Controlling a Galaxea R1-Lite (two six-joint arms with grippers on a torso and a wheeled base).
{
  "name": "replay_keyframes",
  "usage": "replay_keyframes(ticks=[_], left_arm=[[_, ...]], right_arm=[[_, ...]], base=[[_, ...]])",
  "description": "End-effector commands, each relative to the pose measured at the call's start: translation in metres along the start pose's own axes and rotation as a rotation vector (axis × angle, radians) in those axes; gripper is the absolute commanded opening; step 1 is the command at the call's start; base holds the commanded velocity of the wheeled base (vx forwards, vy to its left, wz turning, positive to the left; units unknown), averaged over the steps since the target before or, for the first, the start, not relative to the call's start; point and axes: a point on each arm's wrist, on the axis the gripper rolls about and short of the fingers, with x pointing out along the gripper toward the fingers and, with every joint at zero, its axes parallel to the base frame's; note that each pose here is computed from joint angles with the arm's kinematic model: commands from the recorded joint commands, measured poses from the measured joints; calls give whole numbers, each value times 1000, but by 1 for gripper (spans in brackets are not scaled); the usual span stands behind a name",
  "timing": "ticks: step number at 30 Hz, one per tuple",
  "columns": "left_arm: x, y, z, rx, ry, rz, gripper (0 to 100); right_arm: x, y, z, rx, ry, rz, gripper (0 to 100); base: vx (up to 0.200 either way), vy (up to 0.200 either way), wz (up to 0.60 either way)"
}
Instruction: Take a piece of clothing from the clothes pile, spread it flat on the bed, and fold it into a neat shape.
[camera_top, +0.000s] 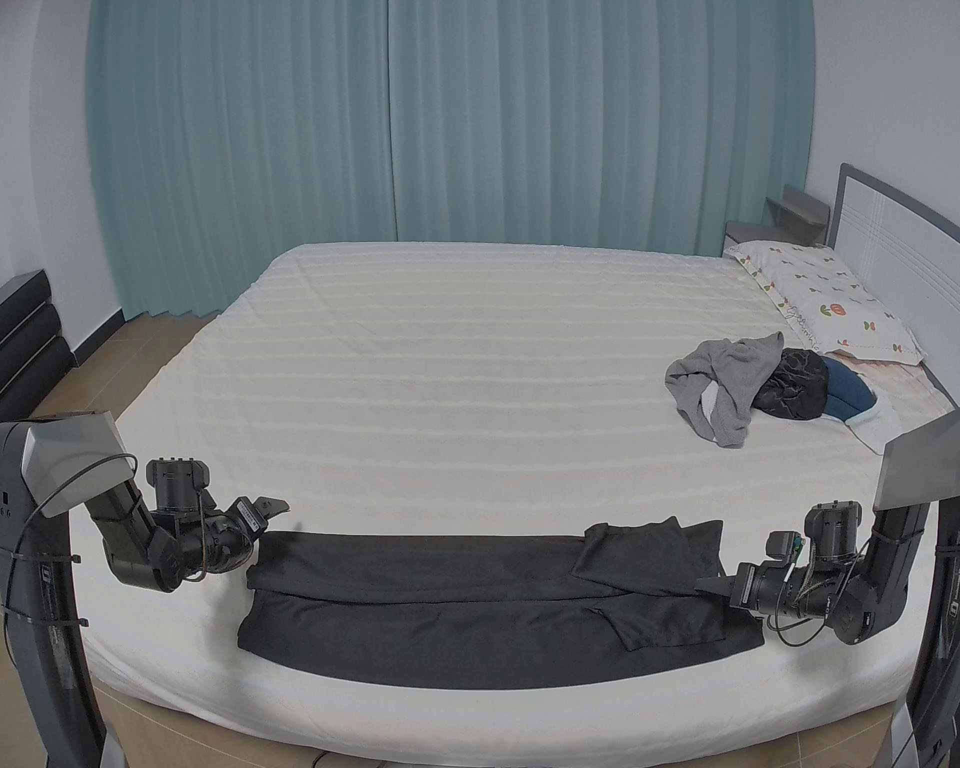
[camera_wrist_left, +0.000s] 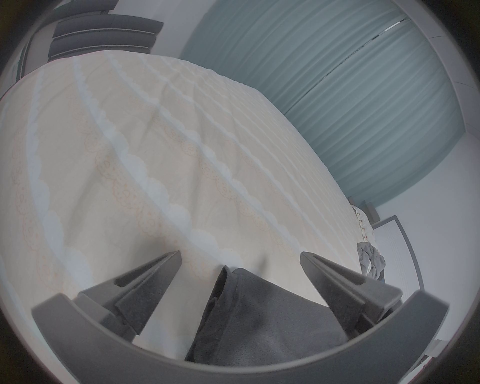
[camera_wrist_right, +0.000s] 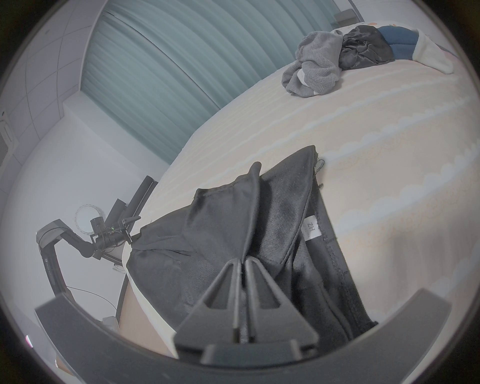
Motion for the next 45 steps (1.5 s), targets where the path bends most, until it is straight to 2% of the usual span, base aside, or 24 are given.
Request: replay_keyframes(ticks=[1,5,11,17,20,22,26,30,31,36,40,45], left_arm=[[-6,-1,0,-3,1,3,100],[-33,-7,-4,-4,4,4,100],[-58,-12,-11,0,15,8,100],[-75,-6,-25,0,52,36,100],[-75,-4,-33,-3,83,53,100],[-73,-6,-35,4,88,50,100],[-64,-7,-38,14,95,49,100],[-54,-7,-43,21,117,53,100],[-52,-7,-45,24,125,55,0],[-52,-8,-42,21,95,68,0],[-56,-13,-35,-8,37,65,0],[-59,-17,-32,-29,9,41,0]], right_arm=[[-3,1,7,-4,-30,0,100],[-19,11,23,21,-108,16,100],[-32,40,31,140,-143,68,100],[-23,45,21,159,-134,7,100],[-18,52,12,245,-111,2,100],[-17,55,11,313,-128,-22,100],[-16,56,10,321,-159,-70,100],[-13,58,4,333,-125,-108,100],[-13,61,2,334,-113,-120,100],[-8,74,-3,340,-112,-168,100],[1,77,0,395,-99,-191,100],[6,78,5,449,-74,-223,100]], base=[[0,0,0],[0,0,0],[0,0,0],[0,0,0],[0,0,0],[0,0,0],[0,0,0],[0,0,0],[0,0,0],[0,0,0],[0,0,0],[0,0,0]])
